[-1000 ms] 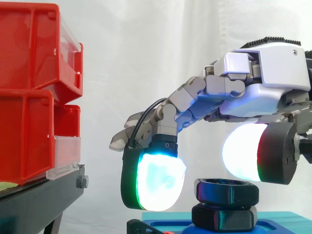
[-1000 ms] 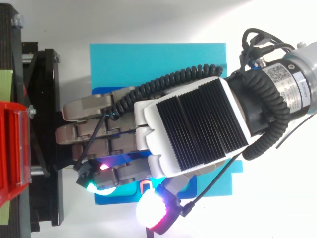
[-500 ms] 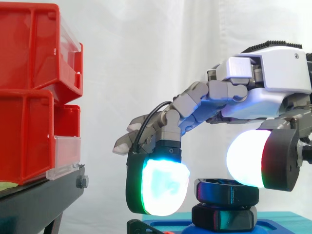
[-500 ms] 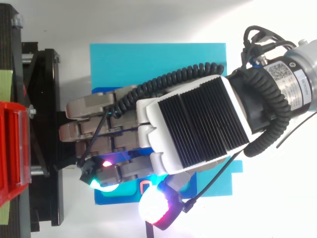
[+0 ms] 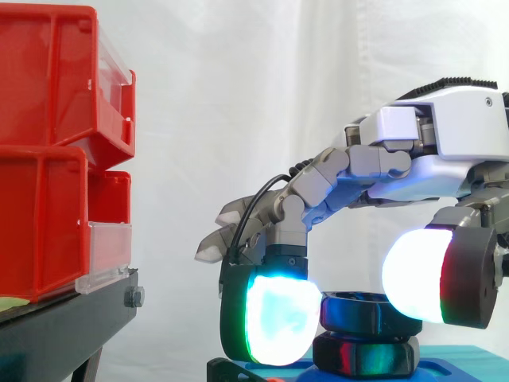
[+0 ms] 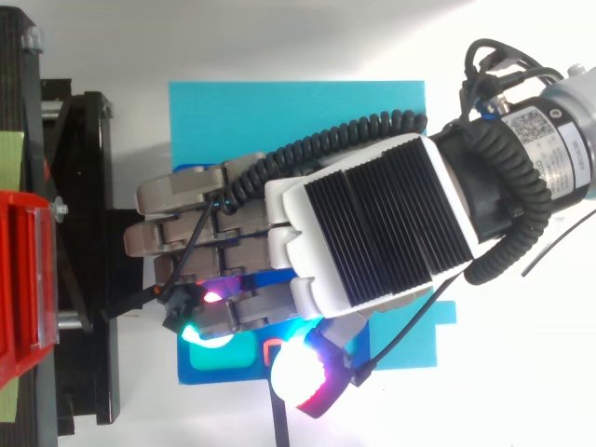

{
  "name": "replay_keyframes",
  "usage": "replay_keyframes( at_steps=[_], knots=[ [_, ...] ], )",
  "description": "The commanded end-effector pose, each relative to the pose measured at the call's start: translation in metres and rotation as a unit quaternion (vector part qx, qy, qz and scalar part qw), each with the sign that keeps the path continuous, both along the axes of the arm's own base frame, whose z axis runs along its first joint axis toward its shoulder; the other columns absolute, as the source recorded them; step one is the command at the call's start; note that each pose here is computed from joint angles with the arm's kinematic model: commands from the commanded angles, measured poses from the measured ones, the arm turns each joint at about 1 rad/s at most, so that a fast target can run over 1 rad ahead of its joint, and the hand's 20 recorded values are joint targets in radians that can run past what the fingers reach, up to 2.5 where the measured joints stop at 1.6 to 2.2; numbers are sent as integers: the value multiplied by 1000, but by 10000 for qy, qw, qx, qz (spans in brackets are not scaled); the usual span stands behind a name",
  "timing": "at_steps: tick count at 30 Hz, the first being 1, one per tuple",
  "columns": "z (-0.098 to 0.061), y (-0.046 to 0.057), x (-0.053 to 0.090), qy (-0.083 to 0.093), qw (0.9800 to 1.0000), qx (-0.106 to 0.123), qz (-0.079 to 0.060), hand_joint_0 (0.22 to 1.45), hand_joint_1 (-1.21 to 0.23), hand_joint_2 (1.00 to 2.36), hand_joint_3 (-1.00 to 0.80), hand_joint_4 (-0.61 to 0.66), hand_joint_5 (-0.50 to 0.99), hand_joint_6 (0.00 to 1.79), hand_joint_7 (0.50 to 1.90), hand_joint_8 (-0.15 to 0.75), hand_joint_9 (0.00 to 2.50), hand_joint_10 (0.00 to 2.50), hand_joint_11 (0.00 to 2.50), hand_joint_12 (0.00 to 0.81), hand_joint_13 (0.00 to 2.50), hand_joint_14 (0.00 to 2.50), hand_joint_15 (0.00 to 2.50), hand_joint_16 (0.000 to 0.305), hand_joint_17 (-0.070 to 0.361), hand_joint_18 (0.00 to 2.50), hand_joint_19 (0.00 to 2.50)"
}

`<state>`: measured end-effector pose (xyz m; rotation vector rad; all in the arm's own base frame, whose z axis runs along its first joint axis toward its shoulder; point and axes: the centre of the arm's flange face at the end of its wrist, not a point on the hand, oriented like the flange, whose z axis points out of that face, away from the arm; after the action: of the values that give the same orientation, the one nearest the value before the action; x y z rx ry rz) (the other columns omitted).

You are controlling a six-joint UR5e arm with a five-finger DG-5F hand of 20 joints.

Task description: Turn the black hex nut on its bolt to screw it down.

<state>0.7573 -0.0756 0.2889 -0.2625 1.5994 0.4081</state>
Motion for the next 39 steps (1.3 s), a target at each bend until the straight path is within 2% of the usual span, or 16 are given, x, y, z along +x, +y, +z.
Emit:
replay_keyframes(
  at_steps=[1, 7, 10, 12, 29, 39],
  knots=[
    [1, 0, 0, -6, 10000, -1, 1, 520, -447, 1000, -500, 218, -198, 768, 665, 249, 525, 9, 321, 143, 342, 0, 0, 15, 34, 71, 127],
    [7, -1, 1, -60, 10000, 0, 9, 520, -447, 1000, -500, 221, -198, 768, 664, 248, 525, 7, 323, 142, 341, 0, 0, 15, 34, 72, 128],
    [17, -1, 3, -95, 9999, 9, 47, 520, -447, 1000, -500, 218, -198, 768, 665, 249, 526, 7, 322, 142, 341, 1, 0, 15, 34, 71, 129],
    [18, -2, 3, -83, 10000, 3, 55, 520, -447, 1000, -500, 219, -199, 768, 667, 248, 526, 7, 323, 142, 340, 1, 0, 15, 34, 70, 129],
    [15, -10, 2, -41, 10000, 10, 24, 520, -447, 1000, -500, 211, -197, 767, 665, 246, 523, 7, 319, 141, 338, 0, 0, 15, 35, 66, 124],
    [16, -15, -2, 5, 9999, 16, 162, 521, -447, 1000, -500, 212, -197, 768, 669, 247, 525, 7, 319, 143, 338, 1, 0, 15, 35, 67, 119]
  ],
)
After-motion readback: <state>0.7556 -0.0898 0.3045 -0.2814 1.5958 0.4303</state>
